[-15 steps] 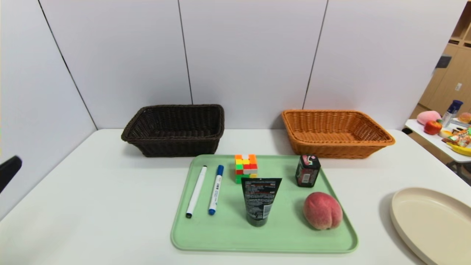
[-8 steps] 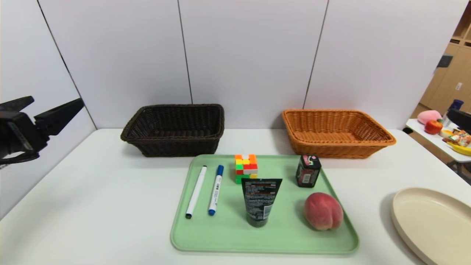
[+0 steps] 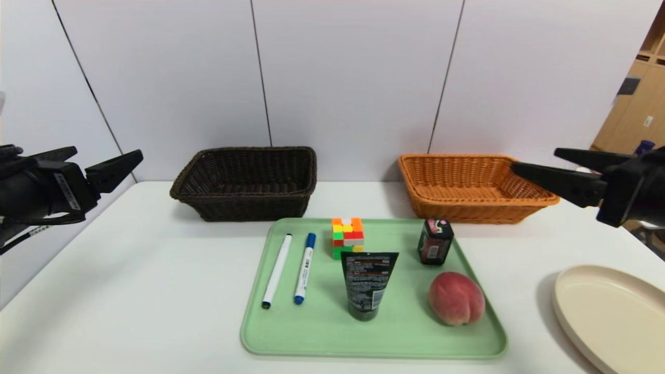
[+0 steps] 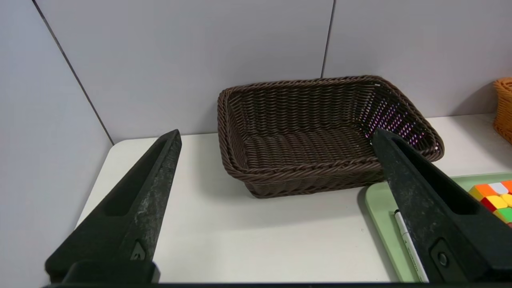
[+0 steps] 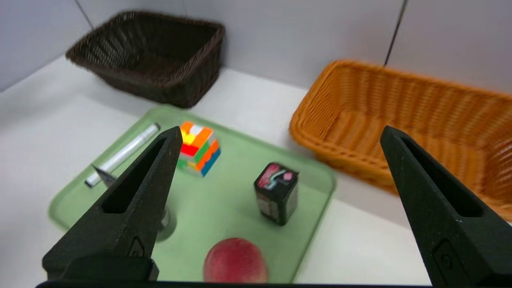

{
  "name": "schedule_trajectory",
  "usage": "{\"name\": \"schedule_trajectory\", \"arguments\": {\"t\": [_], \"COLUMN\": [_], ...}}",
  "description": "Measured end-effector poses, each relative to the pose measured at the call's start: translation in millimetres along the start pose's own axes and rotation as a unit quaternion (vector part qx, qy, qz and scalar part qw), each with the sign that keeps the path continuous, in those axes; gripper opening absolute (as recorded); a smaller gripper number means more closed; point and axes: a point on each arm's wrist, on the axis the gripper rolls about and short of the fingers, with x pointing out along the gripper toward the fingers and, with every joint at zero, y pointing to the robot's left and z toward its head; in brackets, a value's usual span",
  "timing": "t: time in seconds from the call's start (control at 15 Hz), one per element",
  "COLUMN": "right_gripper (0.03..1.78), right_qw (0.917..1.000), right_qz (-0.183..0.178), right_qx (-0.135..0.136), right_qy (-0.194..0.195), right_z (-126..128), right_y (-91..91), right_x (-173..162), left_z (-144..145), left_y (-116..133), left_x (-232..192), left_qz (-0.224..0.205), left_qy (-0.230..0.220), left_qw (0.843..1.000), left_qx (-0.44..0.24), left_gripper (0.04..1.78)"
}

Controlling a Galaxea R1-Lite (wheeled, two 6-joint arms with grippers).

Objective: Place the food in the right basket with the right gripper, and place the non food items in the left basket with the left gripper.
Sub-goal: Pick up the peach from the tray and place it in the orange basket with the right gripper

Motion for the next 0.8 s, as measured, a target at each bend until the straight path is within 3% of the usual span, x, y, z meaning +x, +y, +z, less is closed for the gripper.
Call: {"name": "schedule_trajectory", "arguments": {"t": [0.27,0.6,0.8], "right_gripper": [1.71,1.71,1.71], "right_qw": [0.9904,0.9578,0.9385], "right_qz": [0.011,0.033,0.044], "right_qx": [0.019,0.020,0.003], "right_qy": [0.137,0.285,0.342], "right_z": [1.9,-5.5,-15.5], "right_y": [13.0,25.1,27.3], "right_x": [25.9,36.7,45.2], "left_z": [-1.8,-3.7,-6.2], "left_y": [0.0,-0.4,-0.7], "left_x": [-0.5,-2.9,-5.6], "left_qz": [0.001,0.000,0.000], "left_qy": [0.004,0.006,0.009], "left_qw": [1.000,1.000,1.000], "left_qx": [0.023,0.025,0.025], "left_gripper": [1.69,1.69,1.69]}}
